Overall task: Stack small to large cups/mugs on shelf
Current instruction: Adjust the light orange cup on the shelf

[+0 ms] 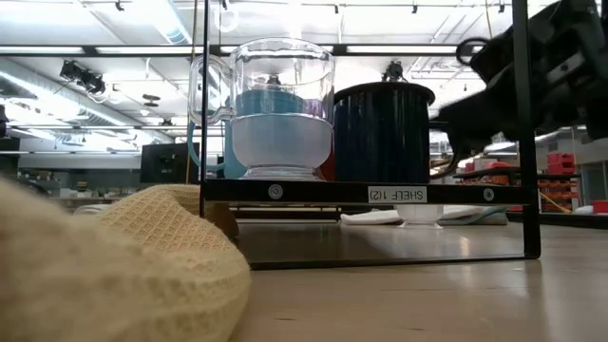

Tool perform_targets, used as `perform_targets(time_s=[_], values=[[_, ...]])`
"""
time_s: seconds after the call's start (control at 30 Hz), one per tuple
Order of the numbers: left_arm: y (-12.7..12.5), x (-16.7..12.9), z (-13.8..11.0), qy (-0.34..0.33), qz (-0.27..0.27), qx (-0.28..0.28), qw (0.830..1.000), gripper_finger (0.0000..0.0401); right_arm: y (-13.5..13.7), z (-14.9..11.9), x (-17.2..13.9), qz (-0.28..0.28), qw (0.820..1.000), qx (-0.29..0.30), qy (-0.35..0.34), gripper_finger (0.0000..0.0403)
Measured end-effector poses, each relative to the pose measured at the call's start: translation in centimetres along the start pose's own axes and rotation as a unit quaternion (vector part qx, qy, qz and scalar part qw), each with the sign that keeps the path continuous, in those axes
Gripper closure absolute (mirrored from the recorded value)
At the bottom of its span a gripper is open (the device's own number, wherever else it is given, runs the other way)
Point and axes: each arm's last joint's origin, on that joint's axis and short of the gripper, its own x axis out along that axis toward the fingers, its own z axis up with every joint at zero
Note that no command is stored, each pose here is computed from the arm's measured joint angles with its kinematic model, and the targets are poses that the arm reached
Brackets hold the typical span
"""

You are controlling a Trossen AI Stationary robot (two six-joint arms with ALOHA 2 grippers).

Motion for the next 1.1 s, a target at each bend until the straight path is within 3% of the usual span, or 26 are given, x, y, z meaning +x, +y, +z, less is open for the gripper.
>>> perform_targets(time_s=[0.3, 0.47, 0.6, 0.8, 1.1], values=[[0.0, 0.0, 0.0, 0.000, 0.000, -0.011, 1.000, 0.0271, 1.5, 2.7, -1.3, 0.046, 0.997, 0.019, -0.064, 0.0288], [0.0, 0.0, -0.1, 0.003, -0.001, -0.022, 1.000, 0.0277, 2.1, 5.3, -1.5, 0.029, 0.994, -0.053, -0.090, 0.0289], [0.0, 0.0, -0.1, 0.003, -0.001, -0.023, 1.000, 0.0275, 1.7, 8.7, -0.3, -0.026, 0.992, -0.118, -0.042, 0.0290], [0.0, 0.0, -0.1, 0.004, -0.002, -0.035, 0.999, 0.0267, -0.5, 13.0, 0.6, -0.045, 0.988, -0.113, 0.093, 0.0290], [-0.3, 0.0, -0.5, 0.025, -0.013, -0.029, 0.999, 0.0267, -3.5, 12.3, 0.9, -0.047, 0.980, -0.106, 0.160, 0.0283]])
